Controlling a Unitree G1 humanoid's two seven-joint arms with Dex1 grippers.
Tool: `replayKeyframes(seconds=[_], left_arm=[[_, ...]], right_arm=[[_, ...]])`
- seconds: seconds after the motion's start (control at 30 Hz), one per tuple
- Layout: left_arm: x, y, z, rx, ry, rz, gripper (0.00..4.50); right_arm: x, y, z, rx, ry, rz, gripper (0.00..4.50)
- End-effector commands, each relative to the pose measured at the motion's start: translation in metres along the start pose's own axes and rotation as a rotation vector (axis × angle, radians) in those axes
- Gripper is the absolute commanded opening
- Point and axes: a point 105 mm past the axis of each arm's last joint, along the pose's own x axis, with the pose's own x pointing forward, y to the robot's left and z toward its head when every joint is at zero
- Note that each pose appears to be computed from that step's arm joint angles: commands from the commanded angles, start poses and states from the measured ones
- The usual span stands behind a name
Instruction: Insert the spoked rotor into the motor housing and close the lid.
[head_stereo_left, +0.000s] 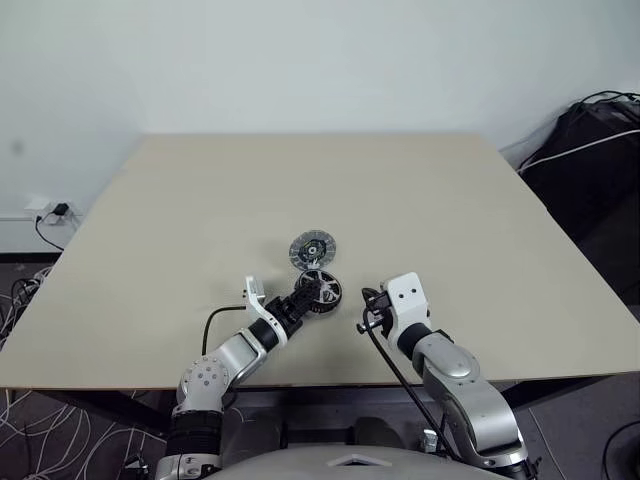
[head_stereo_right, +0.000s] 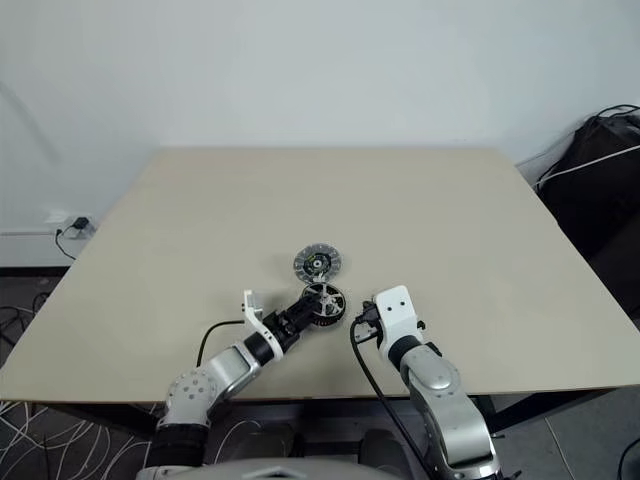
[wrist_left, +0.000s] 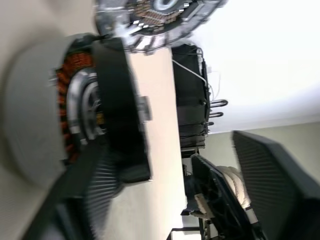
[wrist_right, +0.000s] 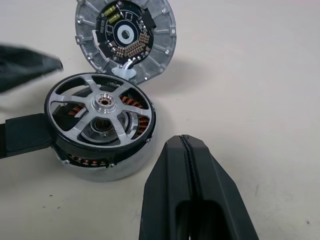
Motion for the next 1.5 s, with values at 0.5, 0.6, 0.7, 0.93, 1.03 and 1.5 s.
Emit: replayKeyframes(seconds=[0.5, 0.6, 0.7, 0.93, 1.03, 1.5], left_arm=[[-0.033, -0.021, 0.034, 0.285, -0.221, -0.042, 4.47], [-0.041, -0.016, 0.041, 0.497, -0.29, 0.019, 4.47], [-0.05, -0.01, 0.045, 0.729, -0.334, 0.083, 4.19], [-0.064, 0.002, 0.035, 1.031, -0.256, 0.101, 2.23], [-0.069, 0.007, 0.029, 1.139, -0.211, 0.099, 1.25], [-0.08, 0.009, 0.0, 1.293, -0.09, -0.003, 0.05]], right_arm=[[0.002, 0.002, 0.018, -0.011, -0.069, 0.015, 0.0], [0.002, 0.003, 0.017, -0.013, -0.068, 0.02, 0.0], [0.005, 0.006, 0.017, -0.017, -0.064, 0.041, 0.0], [0.025, 0.027, 0.011, -0.049, -0.036, 0.143, 0.0], [0.035, 0.037, 0.011, -0.071, -0.026, 0.193, 0.0], [0.077, 0.062, 0.021, -0.16, -0.014, 0.335, 0.0]])
